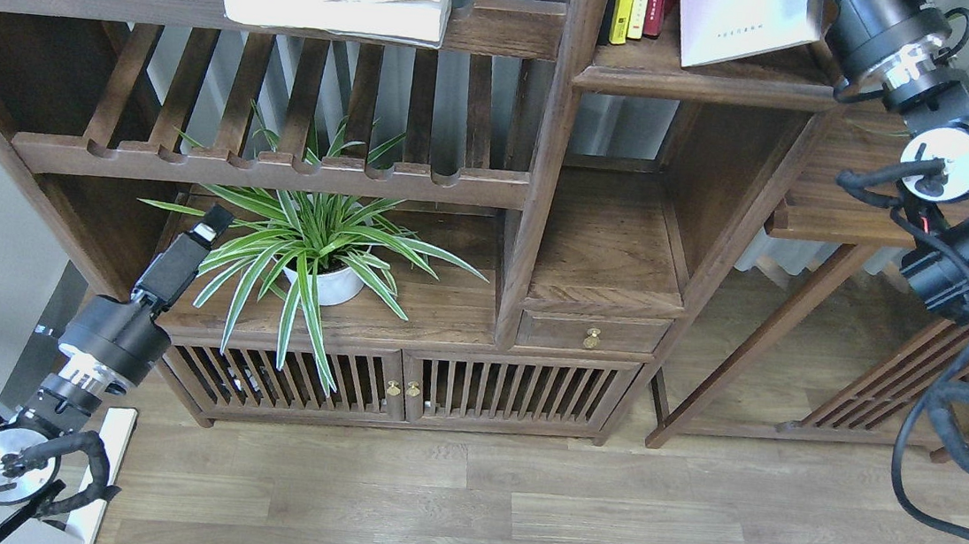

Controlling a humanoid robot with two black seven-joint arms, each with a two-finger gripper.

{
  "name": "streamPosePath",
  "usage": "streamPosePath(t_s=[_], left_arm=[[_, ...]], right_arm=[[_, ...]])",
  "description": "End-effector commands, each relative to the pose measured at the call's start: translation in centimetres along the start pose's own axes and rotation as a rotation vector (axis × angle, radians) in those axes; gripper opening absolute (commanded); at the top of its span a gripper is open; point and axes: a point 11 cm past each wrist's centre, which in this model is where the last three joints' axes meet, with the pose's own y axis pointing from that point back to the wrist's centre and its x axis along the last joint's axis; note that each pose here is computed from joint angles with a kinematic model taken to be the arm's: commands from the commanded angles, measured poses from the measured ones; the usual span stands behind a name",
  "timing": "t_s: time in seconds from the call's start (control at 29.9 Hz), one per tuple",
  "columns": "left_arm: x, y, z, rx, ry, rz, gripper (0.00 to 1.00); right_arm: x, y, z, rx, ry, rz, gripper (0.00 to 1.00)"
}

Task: Organize books on shelf
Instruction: 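Release the book and lower the right gripper from the shelf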

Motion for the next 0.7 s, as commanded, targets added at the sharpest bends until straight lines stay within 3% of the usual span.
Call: streamPosePath(t_s=[0.0,0.13,0.37,0.67], left_arm=[[-0.2,-0.3,0.0,-0.002,0.002,-0.008,0.99],[-0.4,-0.5,-0.3,-0.005,0.011,-0.013,0.99],[-0.8,-0.7,0.1,-0.021,0.014,-0.024,0.99],[-0.9,-0.8,0.5,-0.032,0.013,-0.028,0.99]], right_arm=[[0.2,-0.5,-0.7,0.015,0.007,0.014,0.22],[-0.1,-1.5,-2.0,0.034,0.016,0.02,0.21],[-0.1,-2.6,-2.7,0.025,0.049,0.057,0.53],[-1.2,-3.4,-4.1,0.057,0.054,0.03,0.7]])
